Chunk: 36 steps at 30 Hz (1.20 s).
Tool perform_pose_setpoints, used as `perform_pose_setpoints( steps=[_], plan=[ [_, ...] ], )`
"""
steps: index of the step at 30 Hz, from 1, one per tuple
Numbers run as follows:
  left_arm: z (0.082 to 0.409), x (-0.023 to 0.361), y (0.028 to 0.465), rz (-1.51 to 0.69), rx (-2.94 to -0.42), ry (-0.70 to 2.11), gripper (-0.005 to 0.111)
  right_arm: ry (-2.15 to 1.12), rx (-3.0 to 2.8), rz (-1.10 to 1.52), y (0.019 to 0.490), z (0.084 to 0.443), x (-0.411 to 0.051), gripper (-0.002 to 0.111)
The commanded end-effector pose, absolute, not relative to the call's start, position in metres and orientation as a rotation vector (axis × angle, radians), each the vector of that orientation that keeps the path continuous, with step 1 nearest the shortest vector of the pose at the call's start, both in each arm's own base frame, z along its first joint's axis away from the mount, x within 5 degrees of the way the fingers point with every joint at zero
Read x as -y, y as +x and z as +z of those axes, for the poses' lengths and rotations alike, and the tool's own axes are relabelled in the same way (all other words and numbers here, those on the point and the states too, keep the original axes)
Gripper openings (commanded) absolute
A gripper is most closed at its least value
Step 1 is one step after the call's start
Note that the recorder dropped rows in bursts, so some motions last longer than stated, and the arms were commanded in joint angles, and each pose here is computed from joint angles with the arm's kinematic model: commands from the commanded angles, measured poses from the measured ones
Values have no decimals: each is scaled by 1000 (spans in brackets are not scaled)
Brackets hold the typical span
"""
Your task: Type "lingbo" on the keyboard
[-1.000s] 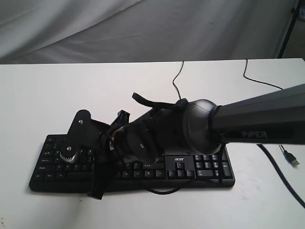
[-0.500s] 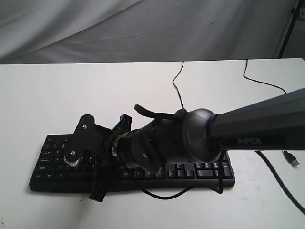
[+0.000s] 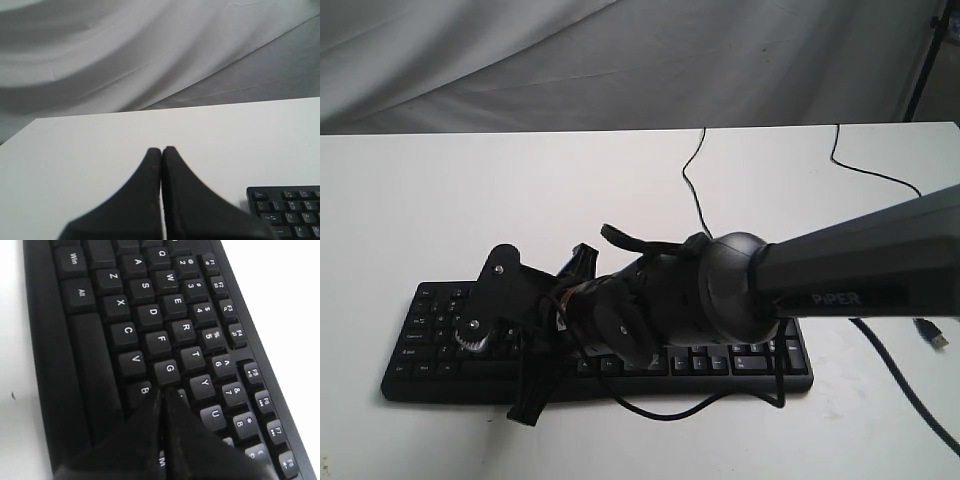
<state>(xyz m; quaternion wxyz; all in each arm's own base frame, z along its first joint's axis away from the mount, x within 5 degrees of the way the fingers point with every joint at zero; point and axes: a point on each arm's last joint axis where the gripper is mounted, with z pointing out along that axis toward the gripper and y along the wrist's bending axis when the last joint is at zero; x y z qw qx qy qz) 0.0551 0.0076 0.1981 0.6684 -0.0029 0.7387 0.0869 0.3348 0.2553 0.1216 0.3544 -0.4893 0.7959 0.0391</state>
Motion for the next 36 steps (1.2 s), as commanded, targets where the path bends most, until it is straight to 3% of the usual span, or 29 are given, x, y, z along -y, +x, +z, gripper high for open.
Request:
perform_pose_setpoints(
  steps=[1, 16, 36],
  plan=[
    [197, -7, 56, 190, -1670, -6, 1, -1249, -2059, 105, 334, 122, -255, 0],
    [197, -7, 56, 190, -1670, -6, 1, -1295, -2088, 91, 334, 103, -254, 0],
    [197, -7, 56, 190, -1670, -6, 1, -1263, -2031, 105, 342, 141, -261, 0]
  ],
)
